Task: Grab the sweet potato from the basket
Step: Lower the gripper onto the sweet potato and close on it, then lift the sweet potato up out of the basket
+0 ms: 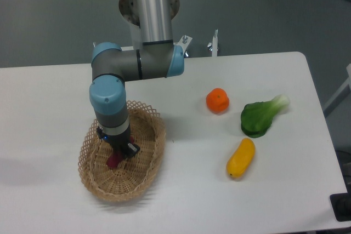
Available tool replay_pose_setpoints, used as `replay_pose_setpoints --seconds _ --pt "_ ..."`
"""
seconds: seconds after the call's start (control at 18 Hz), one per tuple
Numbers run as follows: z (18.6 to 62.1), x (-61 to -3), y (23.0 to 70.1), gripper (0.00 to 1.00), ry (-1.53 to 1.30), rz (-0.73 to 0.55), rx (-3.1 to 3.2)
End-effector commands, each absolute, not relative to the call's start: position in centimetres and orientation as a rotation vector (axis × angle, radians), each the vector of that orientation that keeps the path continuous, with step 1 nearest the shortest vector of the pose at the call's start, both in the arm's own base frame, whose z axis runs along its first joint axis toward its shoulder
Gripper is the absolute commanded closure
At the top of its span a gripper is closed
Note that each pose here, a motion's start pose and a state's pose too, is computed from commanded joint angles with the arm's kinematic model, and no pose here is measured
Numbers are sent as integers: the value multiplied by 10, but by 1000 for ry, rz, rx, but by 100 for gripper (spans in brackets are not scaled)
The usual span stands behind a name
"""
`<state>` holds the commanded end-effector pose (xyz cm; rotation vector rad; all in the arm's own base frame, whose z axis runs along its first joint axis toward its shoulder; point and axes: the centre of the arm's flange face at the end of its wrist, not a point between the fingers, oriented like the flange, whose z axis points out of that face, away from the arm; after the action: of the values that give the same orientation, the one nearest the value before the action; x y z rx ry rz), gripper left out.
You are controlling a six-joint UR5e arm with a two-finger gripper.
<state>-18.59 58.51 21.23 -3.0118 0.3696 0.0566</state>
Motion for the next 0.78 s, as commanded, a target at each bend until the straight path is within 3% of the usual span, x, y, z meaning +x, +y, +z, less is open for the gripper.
replay_pose_setpoints --seconds 0.28,0.78 --pt "239 -194 585 79 412 104 -2970" --pt "323 -301 549 78 381 265 -2892"
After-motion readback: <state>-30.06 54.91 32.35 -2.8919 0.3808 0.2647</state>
